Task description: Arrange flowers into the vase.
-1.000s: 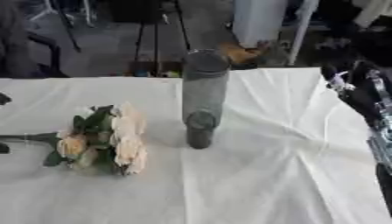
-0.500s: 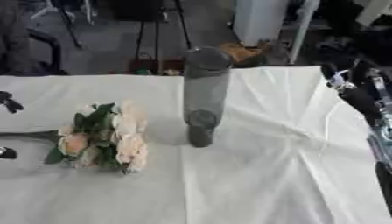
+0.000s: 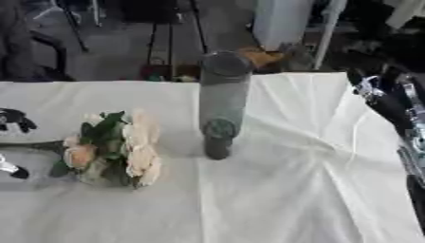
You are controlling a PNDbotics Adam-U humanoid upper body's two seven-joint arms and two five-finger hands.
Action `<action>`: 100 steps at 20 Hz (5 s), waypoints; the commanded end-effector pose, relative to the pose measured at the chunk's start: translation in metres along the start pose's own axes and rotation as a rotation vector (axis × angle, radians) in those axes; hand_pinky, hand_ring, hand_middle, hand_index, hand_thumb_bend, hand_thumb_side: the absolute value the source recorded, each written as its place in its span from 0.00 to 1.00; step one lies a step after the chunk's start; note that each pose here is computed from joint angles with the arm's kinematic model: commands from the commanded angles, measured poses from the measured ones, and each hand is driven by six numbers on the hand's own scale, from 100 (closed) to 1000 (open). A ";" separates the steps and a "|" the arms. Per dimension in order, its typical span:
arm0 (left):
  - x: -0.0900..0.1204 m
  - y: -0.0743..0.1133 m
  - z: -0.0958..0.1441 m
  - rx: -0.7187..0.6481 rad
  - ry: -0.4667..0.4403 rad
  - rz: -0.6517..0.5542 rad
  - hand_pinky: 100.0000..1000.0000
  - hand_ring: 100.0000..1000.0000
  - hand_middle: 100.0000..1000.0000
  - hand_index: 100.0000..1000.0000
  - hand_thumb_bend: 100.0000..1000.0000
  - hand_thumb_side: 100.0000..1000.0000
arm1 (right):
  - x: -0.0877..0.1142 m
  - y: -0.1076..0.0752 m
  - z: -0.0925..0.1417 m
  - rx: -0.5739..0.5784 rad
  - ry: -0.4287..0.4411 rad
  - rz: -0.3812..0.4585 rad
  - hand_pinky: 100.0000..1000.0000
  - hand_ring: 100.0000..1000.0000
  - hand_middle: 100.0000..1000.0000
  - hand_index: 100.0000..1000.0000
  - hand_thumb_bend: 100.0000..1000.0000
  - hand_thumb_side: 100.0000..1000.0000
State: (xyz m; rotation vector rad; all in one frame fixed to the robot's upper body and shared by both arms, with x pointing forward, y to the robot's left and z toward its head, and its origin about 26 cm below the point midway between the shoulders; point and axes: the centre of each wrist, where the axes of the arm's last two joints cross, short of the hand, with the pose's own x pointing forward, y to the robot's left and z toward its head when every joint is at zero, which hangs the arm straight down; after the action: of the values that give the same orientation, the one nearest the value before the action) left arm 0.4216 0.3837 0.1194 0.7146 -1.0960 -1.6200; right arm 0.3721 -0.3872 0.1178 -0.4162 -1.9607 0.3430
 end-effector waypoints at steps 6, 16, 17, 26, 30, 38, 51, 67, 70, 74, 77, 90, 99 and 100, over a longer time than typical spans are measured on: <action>0.009 0.005 -0.018 0.088 -0.016 -0.012 0.73 1.00 0.67 0.80 0.71 0.22 | 0.005 -0.006 -0.004 0.000 -0.023 -0.002 0.60 0.45 0.51 0.68 0.49 0.52; 0.017 0.000 -0.031 0.106 -0.022 0.015 0.71 0.98 0.59 0.76 0.67 0.19 | 0.005 -0.004 -0.004 0.006 -0.023 -0.007 0.60 0.45 0.51 0.68 0.49 0.52; 0.017 0.000 -0.033 0.106 -0.024 0.013 0.71 0.97 0.58 0.75 0.67 0.19 | 0.005 -0.004 -0.004 0.006 -0.023 -0.007 0.60 0.45 0.51 0.68 0.49 0.52; 0.023 0.004 -0.039 0.095 -0.024 0.004 0.67 0.87 0.44 0.65 0.66 0.20 | 0.005 -0.004 -0.004 0.008 -0.024 -0.009 0.60 0.45 0.51 0.68 0.48 0.52; 0.024 0.003 -0.041 0.081 -0.013 0.006 0.65 0.84 0.41 0.61 0.64 0.17 | 0.005 -0.003 -0.004 0.009 -0.024 -0.010 0.60 0.45 0.51 0.68 0.48 0.52; 0.027 -0.002 -0.045 0.063 -0.013 0.017 0.64 0.77 0.41 0.59 0.62 0.16 | 0.005 -0.003 -0.005 0.011 -0.025 -0.010 0.60 0.45 0.51 0.68 0.48 0.52; 0.031 -0.011 -0.053 -0.003 -0.025 0.003 0.51 0.51 0.27 0.49 0.59 0.26 | 0.005 -0.003 -0.005 0.016 -0.026 -0.011 0.60 0.45 0.51 0.68 0.47 0.53; 0.029 -0.018 -0.056 -0.137 -0.011 -0.013 0.33 0.39 0.15 0.36 0.57 0.39 | 0.005 -0.002 -0.005 0.019 -0.028 -0.013 0.60 0.45 0.51 0.68 0.46 0.53; 0.026 -0.019 -0.055 -0.195 -0.010 -0.010 0.29 0.35 0.10 0.32 0.56 0.45 | 0.005 -0.003 -0.005 0.018 -0.027 -0.012 0.60 0.45 0.51 0.68 0.46 0.53; 0.023 -0.019 -0.052 -0.250 -0.009 0.000 0.24 0.30 0.05 0.27 0.55 0.52 | 0.004 -0.003 -0.005 0.017 -0.025 -0.012 0.60 0.45 0.51 0.68 0.45 0.53; 0.022 -0.020 -0.051 -0.290 -0.008 0.008 0.21 0.27 0.02 0.24 0.54 0.57 | 0.005 -0.003 -0.005 0.018 -0.026 -0.012 0.60 0.45 0.51 0.68 0.45 0.53; 0.019 -0.019 -0.046 -0.273 -0.042 0.093 0.06 0.05 0.00 0.06 0.48 0.92 | 0.004 -0.003 -0.005 0.017 -0.024 -0.010 0.60 0.45 0.51 0.68 0.44 0.53; 0.017 -0.025 -0.047 -0.297 -0.049 0.225 0.00 0.00 0.00 0.03 0.53 0.97 | 0.003 -0.003 -0.004 0.015 -0.022 -0.010 0.60 0.45 0.51 0.68 0.44 0.53; 0.017 -0.025 -0.047 -0.310 -0.048 0.234 0.00 0.00 0.00 0.03 0.58 0.95 | 0.003 -0.003 -0.004 0.015 -0.022 -0.010 0.60 0.45 0.51 0.68 0.44 0.53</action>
State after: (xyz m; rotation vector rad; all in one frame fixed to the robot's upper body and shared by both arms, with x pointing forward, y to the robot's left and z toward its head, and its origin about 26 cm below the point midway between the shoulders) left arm 0.4464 0.3491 0.0747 0.3365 -0.9174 -1.5733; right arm 0.3728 -0.3835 0.1109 -0.3723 -1.9533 0.3476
